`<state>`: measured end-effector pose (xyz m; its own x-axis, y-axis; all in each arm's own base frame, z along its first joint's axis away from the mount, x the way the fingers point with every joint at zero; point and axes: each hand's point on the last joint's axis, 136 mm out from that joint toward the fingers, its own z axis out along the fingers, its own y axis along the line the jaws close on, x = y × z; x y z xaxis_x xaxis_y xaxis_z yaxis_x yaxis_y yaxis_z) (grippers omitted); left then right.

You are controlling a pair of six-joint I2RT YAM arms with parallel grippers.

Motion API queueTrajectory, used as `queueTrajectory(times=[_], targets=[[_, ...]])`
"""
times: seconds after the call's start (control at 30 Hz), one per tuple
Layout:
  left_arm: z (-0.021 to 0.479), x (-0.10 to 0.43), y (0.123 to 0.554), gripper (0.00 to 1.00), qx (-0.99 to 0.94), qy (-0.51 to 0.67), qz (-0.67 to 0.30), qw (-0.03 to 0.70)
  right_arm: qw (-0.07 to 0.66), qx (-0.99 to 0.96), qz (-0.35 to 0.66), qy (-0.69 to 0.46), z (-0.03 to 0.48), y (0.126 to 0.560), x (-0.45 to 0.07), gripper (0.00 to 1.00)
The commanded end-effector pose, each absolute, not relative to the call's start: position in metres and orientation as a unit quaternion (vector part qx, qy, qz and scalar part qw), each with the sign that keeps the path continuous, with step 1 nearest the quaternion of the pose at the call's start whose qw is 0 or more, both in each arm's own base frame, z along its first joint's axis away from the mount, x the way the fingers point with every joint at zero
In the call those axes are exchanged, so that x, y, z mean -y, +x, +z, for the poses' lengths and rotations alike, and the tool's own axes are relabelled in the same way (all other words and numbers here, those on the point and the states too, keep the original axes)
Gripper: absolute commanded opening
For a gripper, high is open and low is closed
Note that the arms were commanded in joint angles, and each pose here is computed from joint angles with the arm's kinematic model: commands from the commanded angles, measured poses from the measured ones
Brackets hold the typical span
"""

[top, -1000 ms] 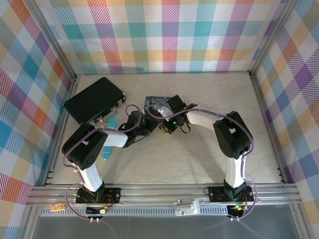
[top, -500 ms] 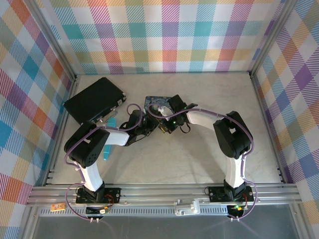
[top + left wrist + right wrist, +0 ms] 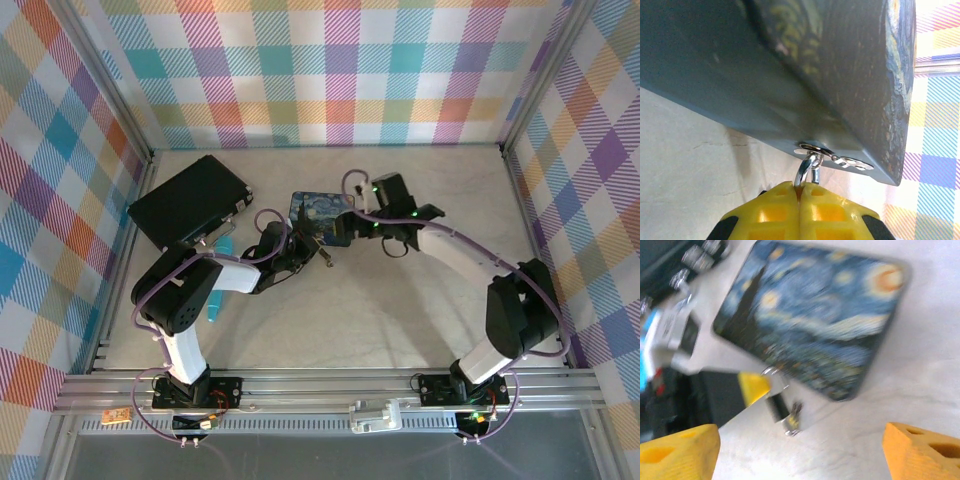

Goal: Unlock the padlock with the key

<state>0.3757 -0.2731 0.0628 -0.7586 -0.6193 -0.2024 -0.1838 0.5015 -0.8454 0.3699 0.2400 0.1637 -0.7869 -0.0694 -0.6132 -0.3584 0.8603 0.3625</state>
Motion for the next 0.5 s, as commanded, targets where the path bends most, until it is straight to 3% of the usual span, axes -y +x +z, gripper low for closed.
queueTrajectory(times=[0.0,0.27,0.47], targets=[[0.061,0.272,0.377,0.00,-0.824,-0.252,-0.435,0.263,0.301,-0.921,0.246,-0.010,0.151,0.393,-0.222,0.89],[0.061,0.274,0.380,0.00,-0.813,-0.264,-0.444,0.269,0.274,-0.912,0.305,0.013,0.132,0.428,-0.257,0.92],[0.058,0.271,0.380,0.00,-0.811,-0.271,-0.439,0.274,0.259,-0.921,0.286,0.052,0.099,0.442,-0.255,0.91]])
